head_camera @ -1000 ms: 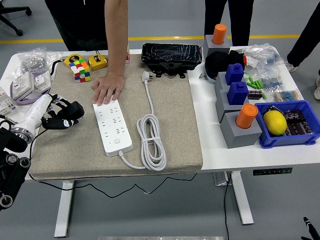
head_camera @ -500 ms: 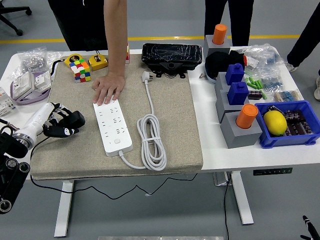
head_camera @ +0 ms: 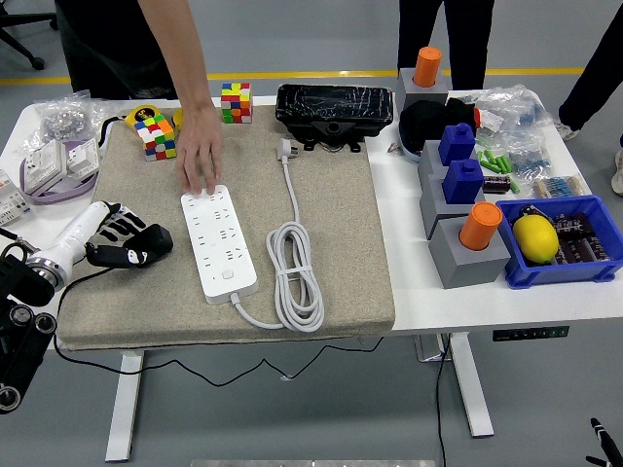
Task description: Pick up the plug,place it near the board,insert it into the board,press the button
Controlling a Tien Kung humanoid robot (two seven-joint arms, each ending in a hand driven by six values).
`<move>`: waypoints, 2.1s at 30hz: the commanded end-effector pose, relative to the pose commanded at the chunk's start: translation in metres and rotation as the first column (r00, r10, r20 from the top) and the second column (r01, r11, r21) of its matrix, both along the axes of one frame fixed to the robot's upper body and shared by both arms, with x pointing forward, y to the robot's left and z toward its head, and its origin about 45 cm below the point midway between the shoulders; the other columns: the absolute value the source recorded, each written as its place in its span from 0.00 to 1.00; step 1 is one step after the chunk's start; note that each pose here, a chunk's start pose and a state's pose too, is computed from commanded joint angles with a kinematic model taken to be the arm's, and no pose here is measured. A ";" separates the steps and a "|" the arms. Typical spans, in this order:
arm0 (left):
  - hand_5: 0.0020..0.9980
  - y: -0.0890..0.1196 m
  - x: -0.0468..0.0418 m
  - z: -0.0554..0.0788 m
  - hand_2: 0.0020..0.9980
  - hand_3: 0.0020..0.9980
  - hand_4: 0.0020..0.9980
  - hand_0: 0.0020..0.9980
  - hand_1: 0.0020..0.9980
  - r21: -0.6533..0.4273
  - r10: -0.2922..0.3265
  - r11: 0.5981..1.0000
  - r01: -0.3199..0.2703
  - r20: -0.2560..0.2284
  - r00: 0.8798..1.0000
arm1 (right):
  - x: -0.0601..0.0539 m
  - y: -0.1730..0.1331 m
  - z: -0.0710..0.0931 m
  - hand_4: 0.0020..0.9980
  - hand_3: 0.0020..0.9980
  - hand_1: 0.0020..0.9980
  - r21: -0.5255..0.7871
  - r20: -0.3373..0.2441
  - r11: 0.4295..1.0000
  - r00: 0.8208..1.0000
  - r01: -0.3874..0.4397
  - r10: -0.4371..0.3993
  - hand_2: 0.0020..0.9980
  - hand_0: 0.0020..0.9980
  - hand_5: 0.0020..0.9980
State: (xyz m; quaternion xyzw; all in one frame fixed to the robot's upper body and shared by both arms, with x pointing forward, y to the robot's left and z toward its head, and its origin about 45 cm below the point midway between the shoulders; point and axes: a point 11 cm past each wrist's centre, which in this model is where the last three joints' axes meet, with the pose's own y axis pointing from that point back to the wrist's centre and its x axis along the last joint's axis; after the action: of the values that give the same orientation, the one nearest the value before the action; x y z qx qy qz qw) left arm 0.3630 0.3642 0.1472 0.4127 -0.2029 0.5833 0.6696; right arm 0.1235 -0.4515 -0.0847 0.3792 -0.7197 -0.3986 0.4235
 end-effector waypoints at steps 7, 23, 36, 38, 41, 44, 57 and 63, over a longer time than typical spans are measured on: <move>0.49 0.002 0.0013 0.006 0.75 0.75 1.00 0.72 0.80 -0.013 0.012 1.000 -0.011 0.018 1.000 | 0.001 0.001 0.000 1.00 0.76 0.74 0.001 0.000 1.000 1.000 -0.003 0.003 0.73 0.80 1.00; 0.89 -0.006 -0.0081 0.048 0.95 0.89 1.00 0.86 0.96 -0.379 0.231 0.921 -0.092 0.340 0.911 | -0.002 0.007 -0.003 1.00 0.76 0.74 0.010 -0.018 1.000 0.999 -0.028 0.028 0.73 0.80 1.00; 1.00 -0.005 -0.0277 0.066 0.94 0.91 1.00 0.84 0.94 -0.717 0.448 0.697 -0.014 0.419 0.790 | -0.002 0.014 -0.006 1.00 0.76 0.75 0.021 -0.025 0.999 0.999 -0.045 0.046 0.73 0.80 1.00; 1.00 -0.003 -0.0307 0.062 0.89 0.87 1.00 0.80 0.89 -0.747 0.479 0.664 -0.022 0.403 0.780 | -0.002 0.016 -0.007 1.00 0.76 0.75 0.024 -0.025 0.999 0.999 -0.048 0.048 0.73 0.80 1.00; 1.00 -0.002 -0.0356 0.054 0.89 0.87 1.00 0.80 0.89 -0.770 0.508 0.637 -0.041 0.379 0.774 | -0.003 0.019 -0.008 1.00 0.76 0.75 0.029 -0.027 0.998 0.998 -0.053 0.053 0.73 0.80 1.00; 1.00 -0.002 -0.0389 0.049 0.86 0.85 1.00 0.77 0.86 -0.771 0.512 0.634 -0.053 0.367 0.777 | -0.005 0.021 -0.010 1.00 0.76 0.75 0.033 -0.032 0.998 0.998 -0.055 0.056 0.73 0.80 1.00; 1.00 -0.008 -0.0380 0.051 0.85 0.86 1.00 0.75 0.85 -0.745 0.479 0.666 -0.046 0.379 0.792 | -0.007 0.022 -0.010 1.00 0.76 0.75 0.035 -0.035 0.998 0.998 -0.050 0.051 0.73 0.80 1.00; 1.00 -0.010 -0.0370 0.052 0.85 0.86 1.00 0.75 0.84 -0.731 0.459 0.681 -0.041 0.382 0.802 | -0.011 0.023 -0.012 1.00 0.76 0.75 0.037 -0.041 0.998 0.998 -0.044 0.045 0.73 0.80 1.00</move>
State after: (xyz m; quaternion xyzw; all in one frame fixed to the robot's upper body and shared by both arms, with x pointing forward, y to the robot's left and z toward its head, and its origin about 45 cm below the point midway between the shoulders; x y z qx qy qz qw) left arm 0.3260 0.3541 0.1991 -0.0236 -0.0878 0.7963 0.5981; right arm 0.1123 -0.4288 -0.0964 0.3944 -0.6947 -0.4099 0.4402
